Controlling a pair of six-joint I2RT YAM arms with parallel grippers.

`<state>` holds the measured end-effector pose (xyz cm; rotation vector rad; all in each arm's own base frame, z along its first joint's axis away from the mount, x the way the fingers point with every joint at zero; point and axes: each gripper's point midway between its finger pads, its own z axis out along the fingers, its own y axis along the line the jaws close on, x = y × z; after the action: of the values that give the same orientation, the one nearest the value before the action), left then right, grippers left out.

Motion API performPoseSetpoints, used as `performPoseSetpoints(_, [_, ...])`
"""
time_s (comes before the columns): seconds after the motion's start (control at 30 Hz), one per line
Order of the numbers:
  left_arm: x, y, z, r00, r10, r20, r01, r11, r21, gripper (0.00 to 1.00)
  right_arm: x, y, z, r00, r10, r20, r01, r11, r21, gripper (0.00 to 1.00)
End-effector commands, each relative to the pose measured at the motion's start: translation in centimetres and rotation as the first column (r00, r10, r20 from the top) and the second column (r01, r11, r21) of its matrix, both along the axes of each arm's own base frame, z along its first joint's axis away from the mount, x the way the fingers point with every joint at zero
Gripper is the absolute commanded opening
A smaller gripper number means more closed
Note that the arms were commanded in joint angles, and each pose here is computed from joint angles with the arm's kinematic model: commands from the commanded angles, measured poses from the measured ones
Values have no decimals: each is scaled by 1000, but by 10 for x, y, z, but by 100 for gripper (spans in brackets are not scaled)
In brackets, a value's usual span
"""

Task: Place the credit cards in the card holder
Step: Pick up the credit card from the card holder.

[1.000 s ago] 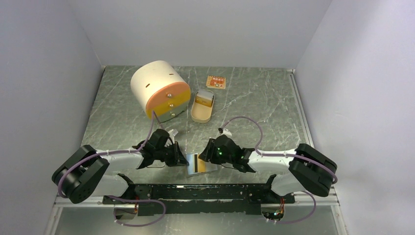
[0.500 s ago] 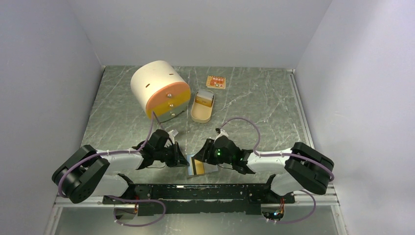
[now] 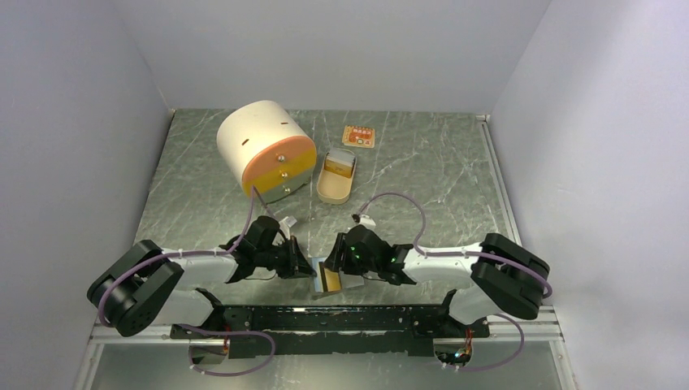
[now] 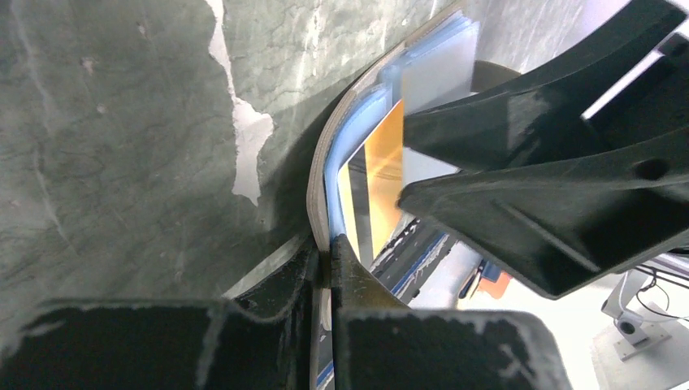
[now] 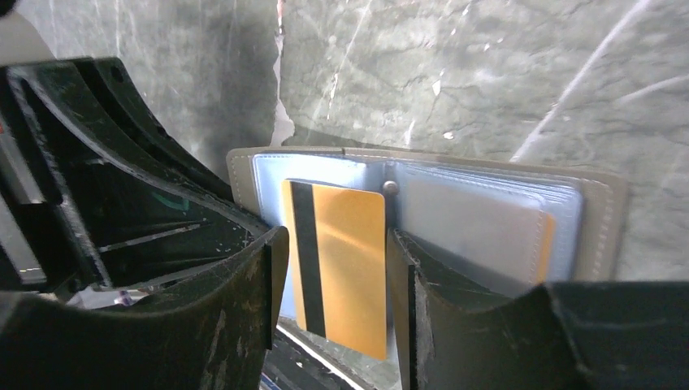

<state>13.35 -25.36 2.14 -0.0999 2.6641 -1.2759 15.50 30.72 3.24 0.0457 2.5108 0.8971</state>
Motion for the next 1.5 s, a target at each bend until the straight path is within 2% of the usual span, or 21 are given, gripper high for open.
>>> performPoseSetpoints(0.0, [-3,-6,8,1000,-26,-3,26,998,-53,9,-13,5,-16,998,51,-26,-51,998,-30,52])
performPoseSetpoints(0.3, [-4,-3,4,1000,-20,-11,20,999,-37,9,-16,21,5,998,56,-12,-54,991,126,46])
performPoseSetpoints(0.47, [-3,-2,2,1000,-19,-10,19,999,-27,9,-12,16,11,999,42,20,-44,991,129,39])
performPoseSetpoints(0.67, [-3,-2,1,1000,-19,-11,18,1000,-17,9,-13,11,10,999,42,31,-46,989,140,24])
performPoseSetpoints(0.87, [-3,-1,0,1000,-18,-9,18,1000,-9,9,-13,11,9,998,54,37,-58,989,136,1])
performPoseSetpoints(1.07, [0,4,-1,999,-34,20,33,999,35,9,2,-14,17,991,80,112,-94,987,132,0])
performPoseSetpoints(1.2, [-2,3,-1,998,-50,21,50,998,36,9,11,-33,30,981,81,175,-118,971,209,0])
performPoseSetpoints(1.47, [-1,-2,-2,998,-59,9,59,998,8,9,7,-37,19,982,99,162,-137,961,241,0])
